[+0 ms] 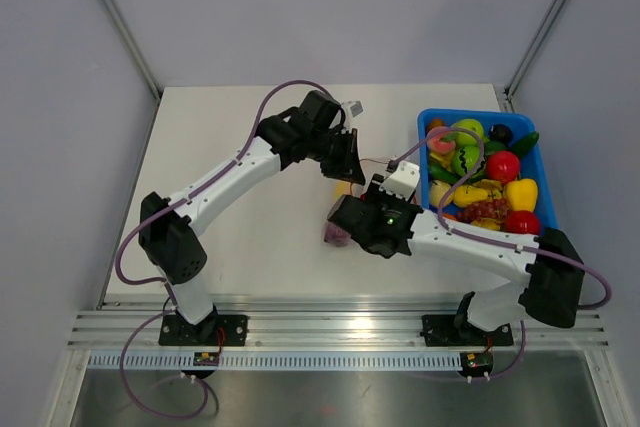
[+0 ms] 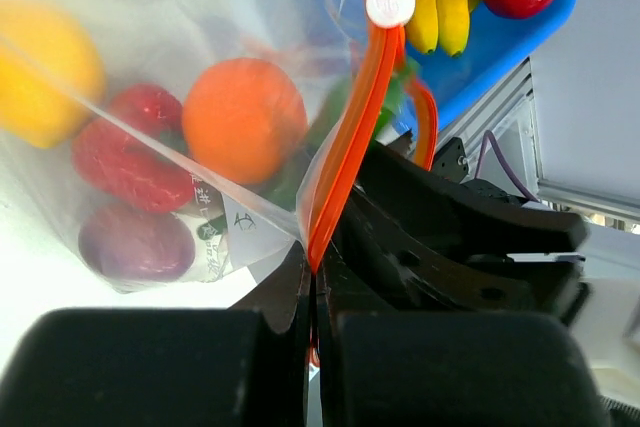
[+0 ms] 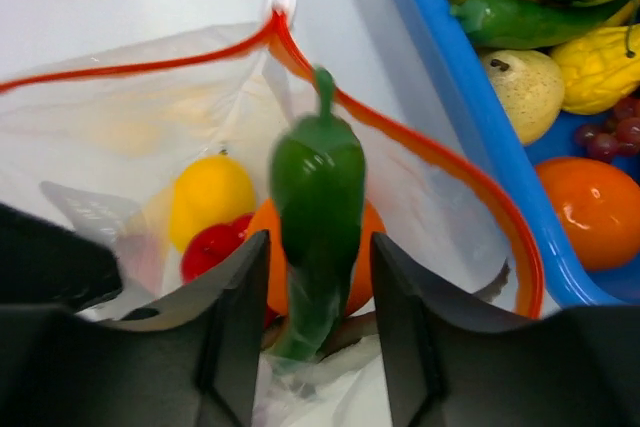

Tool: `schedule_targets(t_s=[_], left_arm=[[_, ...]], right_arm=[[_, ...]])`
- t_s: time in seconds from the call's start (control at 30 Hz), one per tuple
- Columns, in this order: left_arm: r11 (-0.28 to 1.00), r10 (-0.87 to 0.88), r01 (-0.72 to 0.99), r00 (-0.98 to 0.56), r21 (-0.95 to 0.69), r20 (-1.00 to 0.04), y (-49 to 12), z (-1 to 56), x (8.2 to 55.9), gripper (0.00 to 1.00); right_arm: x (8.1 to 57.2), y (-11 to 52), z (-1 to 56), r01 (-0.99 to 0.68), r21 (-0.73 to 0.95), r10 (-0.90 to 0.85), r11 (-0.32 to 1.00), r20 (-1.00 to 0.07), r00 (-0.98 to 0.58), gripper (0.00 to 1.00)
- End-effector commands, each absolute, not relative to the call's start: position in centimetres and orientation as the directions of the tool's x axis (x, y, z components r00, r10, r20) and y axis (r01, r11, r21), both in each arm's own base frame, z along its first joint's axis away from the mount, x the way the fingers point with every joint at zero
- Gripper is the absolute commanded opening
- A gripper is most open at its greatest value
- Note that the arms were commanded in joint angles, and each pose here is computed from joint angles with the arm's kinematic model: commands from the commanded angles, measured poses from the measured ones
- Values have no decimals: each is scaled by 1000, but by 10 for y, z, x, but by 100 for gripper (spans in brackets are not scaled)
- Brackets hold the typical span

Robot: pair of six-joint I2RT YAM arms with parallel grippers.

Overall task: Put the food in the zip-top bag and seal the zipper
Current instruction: Place the fake vegetable in the zipper food storage bag, then pick up the fake vegetable from the bin.

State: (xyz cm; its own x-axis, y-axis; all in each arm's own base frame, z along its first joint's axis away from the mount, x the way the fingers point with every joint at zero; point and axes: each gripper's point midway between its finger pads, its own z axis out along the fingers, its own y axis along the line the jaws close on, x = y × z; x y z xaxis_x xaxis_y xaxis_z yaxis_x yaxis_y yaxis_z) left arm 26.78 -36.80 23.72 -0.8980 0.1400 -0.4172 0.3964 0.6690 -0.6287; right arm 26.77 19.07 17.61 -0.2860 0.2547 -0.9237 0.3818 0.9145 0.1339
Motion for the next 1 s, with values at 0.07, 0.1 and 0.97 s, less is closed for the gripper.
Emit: schedule_targets(t_s=[0.07, 0.1, 0.97], left_arm=[[614, 109, 457, -857, -643, -504, -366, 276, 269, 0], [613, 110, 457, -857, -644, -503, -366, 276, 269, 0], [628, 124, 462, -854, -626, -506, -363, 268, 271, 0]], right_arm=[[270, 218, 215, 229, 246, 308, 942, -905, -295, 55], [270, 221, 221, 212, 259, 315, 942, -901, -299, 58], [303, 84, 260, 213, 200, 272, 956, -873, -404, 71]])
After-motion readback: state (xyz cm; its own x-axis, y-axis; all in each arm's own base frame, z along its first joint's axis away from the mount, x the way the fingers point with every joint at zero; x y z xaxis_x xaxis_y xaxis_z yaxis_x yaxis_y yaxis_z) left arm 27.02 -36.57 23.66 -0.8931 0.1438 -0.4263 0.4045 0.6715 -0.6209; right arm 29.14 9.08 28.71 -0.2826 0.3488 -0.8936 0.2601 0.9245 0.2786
